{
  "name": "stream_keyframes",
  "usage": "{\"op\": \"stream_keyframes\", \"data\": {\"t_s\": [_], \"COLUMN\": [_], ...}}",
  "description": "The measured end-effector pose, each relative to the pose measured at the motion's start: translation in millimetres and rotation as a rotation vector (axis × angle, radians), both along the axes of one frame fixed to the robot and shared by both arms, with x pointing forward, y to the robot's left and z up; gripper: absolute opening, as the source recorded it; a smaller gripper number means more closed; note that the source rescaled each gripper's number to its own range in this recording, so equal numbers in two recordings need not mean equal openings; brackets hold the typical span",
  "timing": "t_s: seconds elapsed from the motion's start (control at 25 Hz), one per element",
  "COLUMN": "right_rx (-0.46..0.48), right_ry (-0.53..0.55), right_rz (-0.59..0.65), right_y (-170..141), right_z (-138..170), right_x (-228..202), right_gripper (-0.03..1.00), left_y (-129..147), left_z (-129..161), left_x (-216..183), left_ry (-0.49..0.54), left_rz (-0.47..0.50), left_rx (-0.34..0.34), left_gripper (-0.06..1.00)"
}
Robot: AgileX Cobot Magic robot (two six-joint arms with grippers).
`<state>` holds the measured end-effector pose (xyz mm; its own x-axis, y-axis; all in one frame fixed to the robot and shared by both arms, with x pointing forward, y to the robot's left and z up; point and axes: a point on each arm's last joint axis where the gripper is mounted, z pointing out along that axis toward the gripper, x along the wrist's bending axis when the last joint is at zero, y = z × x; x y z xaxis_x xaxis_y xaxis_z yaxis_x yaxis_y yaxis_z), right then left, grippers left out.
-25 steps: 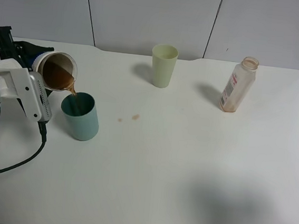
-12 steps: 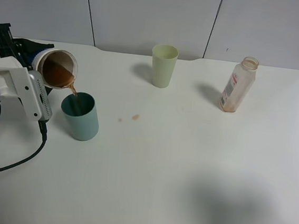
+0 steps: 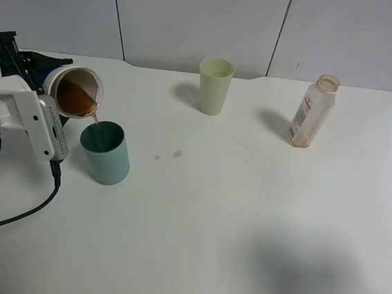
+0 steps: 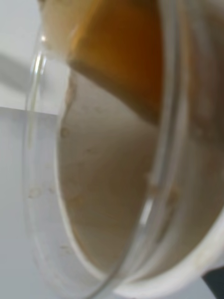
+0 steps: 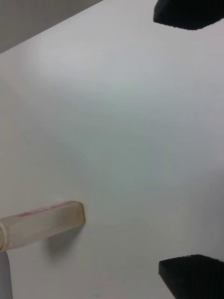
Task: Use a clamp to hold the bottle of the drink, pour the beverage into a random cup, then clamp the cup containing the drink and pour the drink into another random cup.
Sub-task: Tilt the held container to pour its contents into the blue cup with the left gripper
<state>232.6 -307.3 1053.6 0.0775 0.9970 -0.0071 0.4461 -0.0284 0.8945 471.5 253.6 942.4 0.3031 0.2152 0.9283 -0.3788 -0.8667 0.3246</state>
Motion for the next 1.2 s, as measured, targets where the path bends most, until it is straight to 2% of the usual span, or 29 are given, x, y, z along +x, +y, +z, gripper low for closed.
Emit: {"op": "stream_keyframes", "data": {"t_s": [0.4,0.76,1.2], "right_rx": [0.000,0.000,0.000], "right_ry": [0.000,0.000,0.000], "right_rz": [0.000,0.000,0.000], "right_y": [0.0,0.0,0.0], "right_z": [0.0,0.0,0.0], "right_x": [0.0,0.0,0.0], "right_gripper": [1.00,1.00,1.00], "left_y": [-0.6,-1.3,-1.3], "left_z": [1.6,6.0,6.0], "left_x": [0.0,0.3,0.3], "left_ry": [-0.035,-0.079,-0.090], "left_rz": [-0.013,-0.017,-0.021], "left_rx": [0.028,0.008,0.028], "left_gripper": [0.01,0.01,0.01]}}
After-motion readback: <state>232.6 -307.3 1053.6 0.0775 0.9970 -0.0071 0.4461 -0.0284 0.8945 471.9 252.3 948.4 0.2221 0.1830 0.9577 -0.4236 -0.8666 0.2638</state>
